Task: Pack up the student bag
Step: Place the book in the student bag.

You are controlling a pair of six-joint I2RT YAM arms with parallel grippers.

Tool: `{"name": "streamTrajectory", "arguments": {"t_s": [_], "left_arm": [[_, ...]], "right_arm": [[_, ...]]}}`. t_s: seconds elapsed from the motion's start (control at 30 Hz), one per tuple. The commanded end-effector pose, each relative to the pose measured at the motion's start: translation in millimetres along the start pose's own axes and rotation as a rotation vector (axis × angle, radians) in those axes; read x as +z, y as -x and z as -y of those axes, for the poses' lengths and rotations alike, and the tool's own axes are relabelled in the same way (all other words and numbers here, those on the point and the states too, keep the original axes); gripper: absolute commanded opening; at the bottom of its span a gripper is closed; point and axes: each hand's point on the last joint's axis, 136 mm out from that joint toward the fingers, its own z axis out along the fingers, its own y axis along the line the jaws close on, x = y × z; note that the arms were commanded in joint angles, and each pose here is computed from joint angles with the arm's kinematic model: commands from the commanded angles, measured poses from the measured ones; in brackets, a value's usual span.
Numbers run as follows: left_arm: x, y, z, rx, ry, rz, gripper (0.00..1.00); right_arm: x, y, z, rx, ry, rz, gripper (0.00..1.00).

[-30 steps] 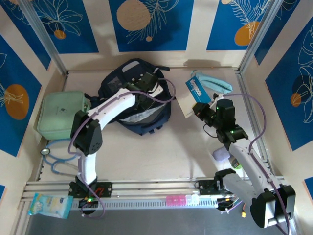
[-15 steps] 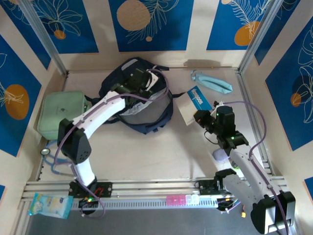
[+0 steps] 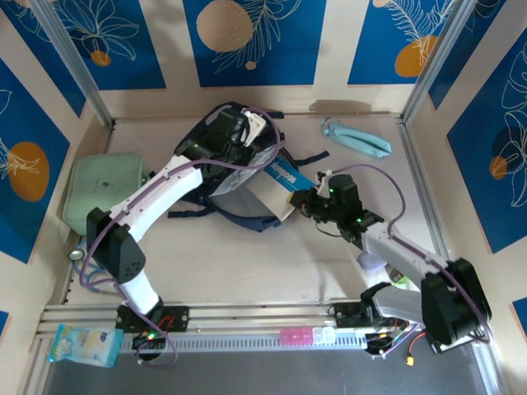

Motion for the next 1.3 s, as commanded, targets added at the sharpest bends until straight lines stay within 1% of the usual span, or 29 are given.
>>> {"name": "streamTrajectory", "arguments": {"t_s": [0.0, 0.1, 0.17, 0.3, 0.37, 0.43, 0.5, 0.6, 0.73, 0.97, 1.03, 1.07, 1.13, 1.27], "left_arm": [[-26, 37, -2, -0.048, -0.015, 0.146, 0.00], [-24, 36, -2, -0.049, -0.011, 0.141, 0.00], [-24, 35, -3, -0.050, -0.008, 0.141, 0.00], [-23, 35, -3, -0.061, -0.005, 0.144, 0.00], [-22, 37, -3, -0.071, -0.005, 0.149, 0.00], [-22, 38, -3, -0.079, -0.005, 0.152, 0.00], [-23, 38, -3, -0.085, -0.007, 0.152, 0.00], [-24, 37, -4, -0.090, -0.006, 0.151, 0.00], [-24, 37, -4, -0.092, -0.005, 0.149, 0.00], [-24, 38, -4, -0.094, -0.004, 0.149, 0.00], [-24, 38, -4, -0.095, -0.004, 0.150, 0.00], [-25, 38, -5, -0.094, -0.003, 0.150, 0.00], [-26, 38, -5, -0.093, -0.002, 0.148, 0.00], [-25, 38, -3, -0.090, -0.009, 0.147, 0.00]], "right_arm": [[14, 14, -51, -0.044, 0.148, 0.003, 0.00], [35, 21, -62, -0.023, 0.179, -0.017, 0.00], [52, 25, -57, 0.009, 0.154, -0.017, 0.00], [97, 31, -32, 0.066, 0.062, -0.024, 0.00], [119, 32, -13, 0.117, 0.014, -0.032, 0.00], [141, 35, 5, 0.166, -0.015, -0.017, 0.00], [158, 40, 13, 0.198, -0.020, 0.003, 0.00], [175, 49, 12, 0.204, -0.025, 0.039, 0.00], [194, 54, 12, 0.231, -0.076, 0.066, 0.00], [224, 58, -4, 0.279, -0.050, 0.036, 0.00], [232, 58, -5, 0.301, -0.038, 0.015, 0.07], [236, 59, -10, 0.293, -0.006, 0.003, 0.11], [240, 58, -23, 0.267, 0.062, -0.028, 0.24], [240, 53, -29, 0.247, 0.087, -0.068, 0.42]]}}
